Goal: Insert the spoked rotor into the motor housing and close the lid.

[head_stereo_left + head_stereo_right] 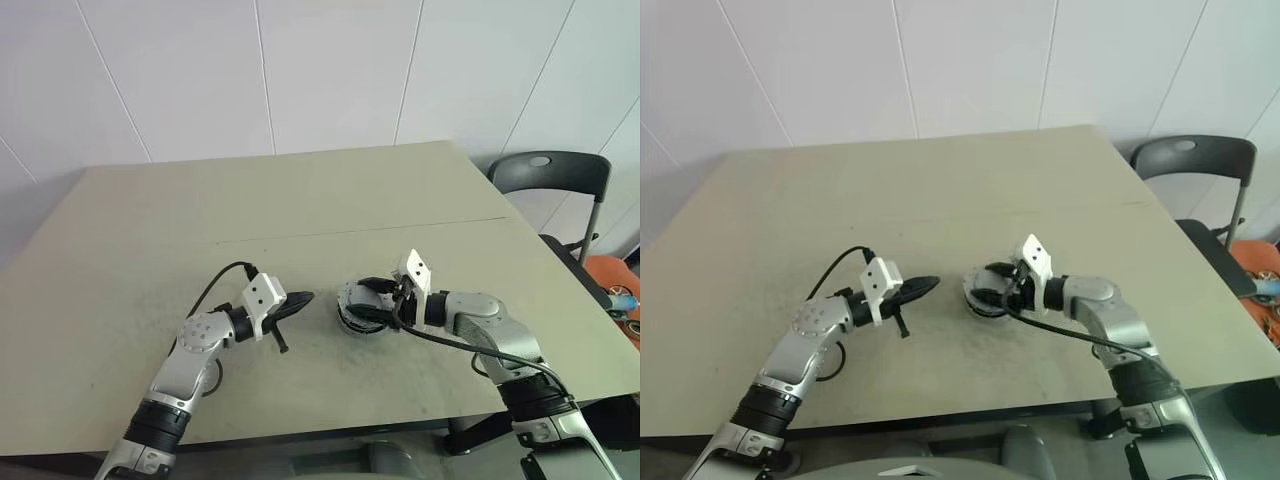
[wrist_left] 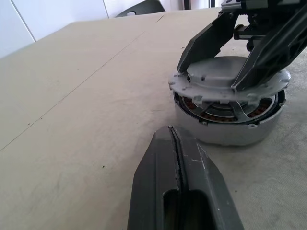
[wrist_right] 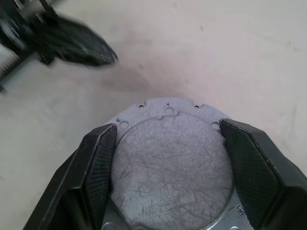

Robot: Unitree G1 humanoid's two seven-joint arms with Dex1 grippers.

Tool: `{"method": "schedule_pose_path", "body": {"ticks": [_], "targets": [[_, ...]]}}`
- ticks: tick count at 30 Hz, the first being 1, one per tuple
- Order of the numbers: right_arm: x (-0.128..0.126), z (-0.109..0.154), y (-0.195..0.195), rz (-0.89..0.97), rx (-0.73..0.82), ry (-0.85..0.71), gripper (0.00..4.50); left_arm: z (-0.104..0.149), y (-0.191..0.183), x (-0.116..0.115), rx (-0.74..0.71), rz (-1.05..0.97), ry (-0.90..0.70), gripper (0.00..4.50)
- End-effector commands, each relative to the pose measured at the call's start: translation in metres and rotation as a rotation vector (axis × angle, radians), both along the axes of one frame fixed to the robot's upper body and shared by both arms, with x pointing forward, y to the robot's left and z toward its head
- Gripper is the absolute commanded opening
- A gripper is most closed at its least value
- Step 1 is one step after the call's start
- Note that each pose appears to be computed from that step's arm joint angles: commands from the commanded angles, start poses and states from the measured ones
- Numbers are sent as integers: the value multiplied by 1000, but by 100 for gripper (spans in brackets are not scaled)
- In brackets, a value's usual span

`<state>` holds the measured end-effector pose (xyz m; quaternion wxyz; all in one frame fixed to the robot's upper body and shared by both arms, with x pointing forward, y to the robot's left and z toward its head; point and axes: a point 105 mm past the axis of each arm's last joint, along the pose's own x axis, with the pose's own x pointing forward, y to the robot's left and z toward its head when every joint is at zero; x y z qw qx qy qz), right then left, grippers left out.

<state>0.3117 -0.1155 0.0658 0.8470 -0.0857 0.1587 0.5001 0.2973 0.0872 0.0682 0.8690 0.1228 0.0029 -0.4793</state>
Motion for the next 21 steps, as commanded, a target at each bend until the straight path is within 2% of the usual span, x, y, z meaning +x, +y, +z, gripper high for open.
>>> {"method": "schedule_pose_path", "body": {"ticks": [1,7,10,14,19,21], "targets": [[8,7,-4,2,-92,-100,307,12,-5,-2,-13,-14,-47,0],[5,4,-6,20,-100,-75,307,17,-16,-9,-18,-18,-58,0],[3,22,-1,26,32,-47,307,24,-21,-9,-19,-18,-61,0],[4,35,1,19,94,-49,307,30,-18,-7,-16,-15,-59,0],[5,4,-13,17,-139,-62,307,33,-4,-3,-9,-10,-52,0],[5,1,-14,15,-163,-66,307,31,-1,-2,-8,-9,-48,0]]}}
